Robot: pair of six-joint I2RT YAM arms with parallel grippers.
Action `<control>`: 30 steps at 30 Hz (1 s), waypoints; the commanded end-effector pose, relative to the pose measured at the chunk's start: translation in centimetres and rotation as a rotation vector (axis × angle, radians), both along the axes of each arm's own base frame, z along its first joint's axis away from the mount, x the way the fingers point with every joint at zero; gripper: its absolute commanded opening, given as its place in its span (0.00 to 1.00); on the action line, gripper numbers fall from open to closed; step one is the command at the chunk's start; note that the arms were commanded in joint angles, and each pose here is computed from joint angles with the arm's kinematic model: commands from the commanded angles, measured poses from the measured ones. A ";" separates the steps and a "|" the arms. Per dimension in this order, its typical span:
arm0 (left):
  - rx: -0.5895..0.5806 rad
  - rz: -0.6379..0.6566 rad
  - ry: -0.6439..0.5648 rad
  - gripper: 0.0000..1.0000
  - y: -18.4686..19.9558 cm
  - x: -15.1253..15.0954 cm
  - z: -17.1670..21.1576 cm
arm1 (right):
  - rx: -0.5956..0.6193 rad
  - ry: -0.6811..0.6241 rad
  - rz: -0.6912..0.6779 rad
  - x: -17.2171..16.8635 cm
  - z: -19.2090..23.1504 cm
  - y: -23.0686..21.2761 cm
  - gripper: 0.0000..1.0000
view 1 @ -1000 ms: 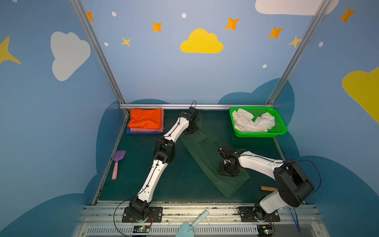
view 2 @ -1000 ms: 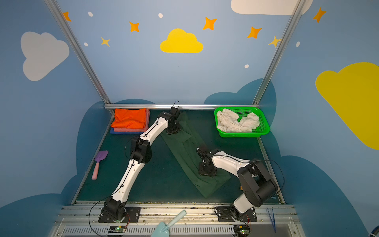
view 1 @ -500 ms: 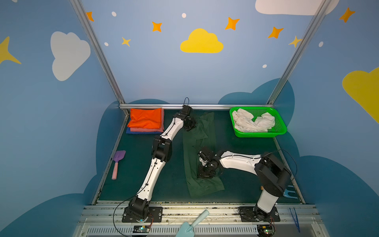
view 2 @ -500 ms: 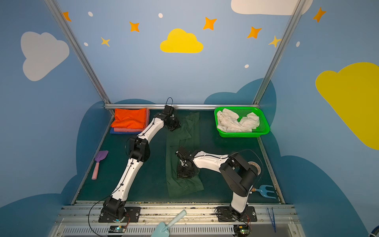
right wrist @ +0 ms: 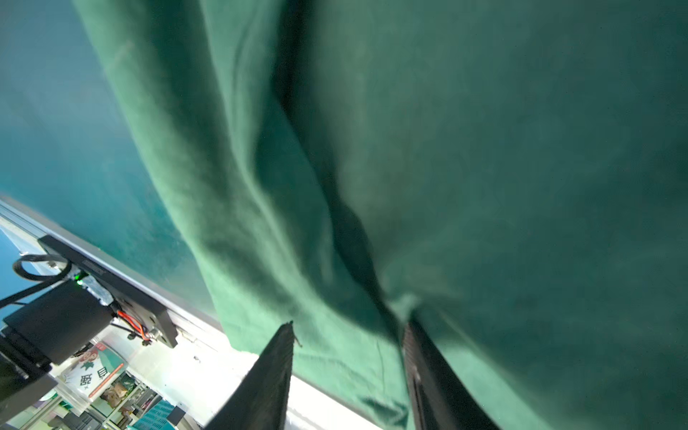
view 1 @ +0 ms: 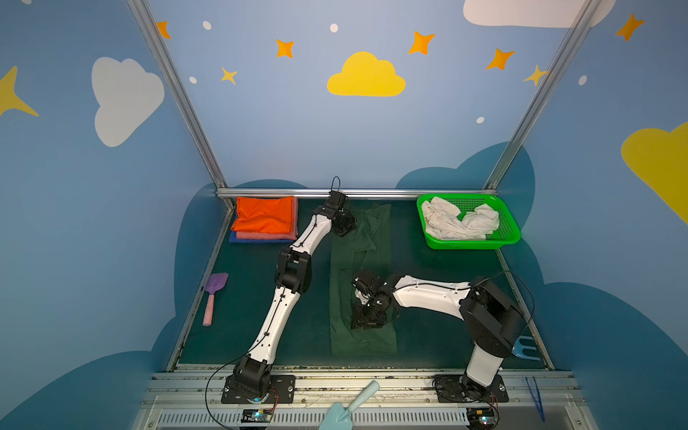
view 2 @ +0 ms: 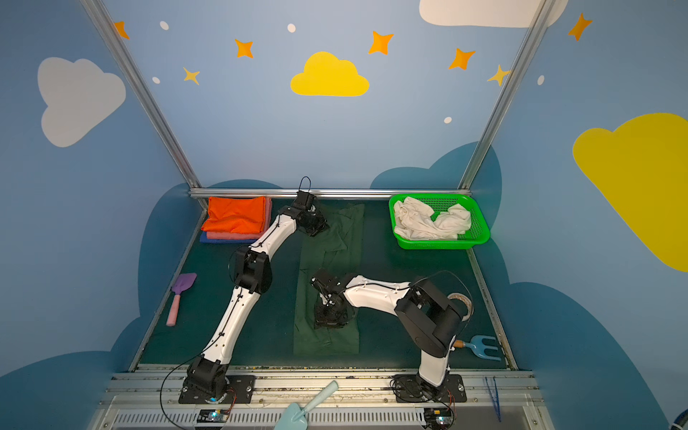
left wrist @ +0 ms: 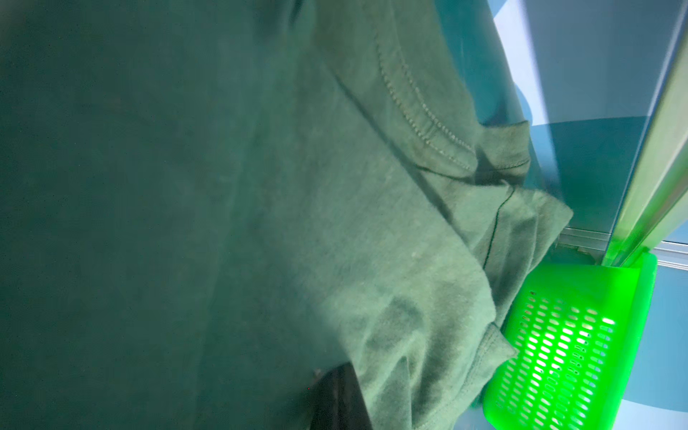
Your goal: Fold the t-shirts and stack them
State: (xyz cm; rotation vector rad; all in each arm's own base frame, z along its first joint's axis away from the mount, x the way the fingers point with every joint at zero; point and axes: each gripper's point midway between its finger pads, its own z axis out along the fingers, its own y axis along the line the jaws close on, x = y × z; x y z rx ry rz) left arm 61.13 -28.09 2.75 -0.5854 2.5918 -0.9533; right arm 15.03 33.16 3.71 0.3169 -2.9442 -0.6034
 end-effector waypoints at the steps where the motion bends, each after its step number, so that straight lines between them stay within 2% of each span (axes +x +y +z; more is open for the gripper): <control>1: 0.034 -0.027 0.010 0.08 -0.1 -1.0 0.4 | -0.013 -0.043 -0.012 0.2 2.1 -0.9 0.51; 3: 0.055 -0.050 -0.018 0.13 -0.3 -1.5 2.1 | -0.020 -0.072 -0.012 0.5 3.1 -1.3 0.52; 5: 0.086 -0.072 -0.056 0.25 -0.4 -1.8 4.0 | -0.025 -0.111 -0.011 0.9 4.2 -1.8 0.52; 12: 0.197 -0.137 -0.092 0.53 0.3 -4.3 8.6 | -0.065 -0.204 -0.046 1.1 5.5 -5.1 0.56; 22: 0.400 -0.253 -0.033 0.72 2.7 -11.7 11.2 | -0.114 -0.285 -0.096 0.6 6.0 -9.9 0.63; 24: 0.423 -0.258 -0.027 0.75 3.5 -13.5 11.6 | -0.116 -0.292 -0.104 0.5 5.8 -10.6 0.65; 27: 0.439 -0.248 -0.031 0.87 4.9 -16.6 12.1 | -0.119 -0.290 -0.119 0.2 5.2 -11.6 0.67; 30: 0.451 -0.233 -0.019 0.89 6.4 -20.3 12.0 | -0.130 -0.273 -0.126 -0.1 4.2 -12.3 0.68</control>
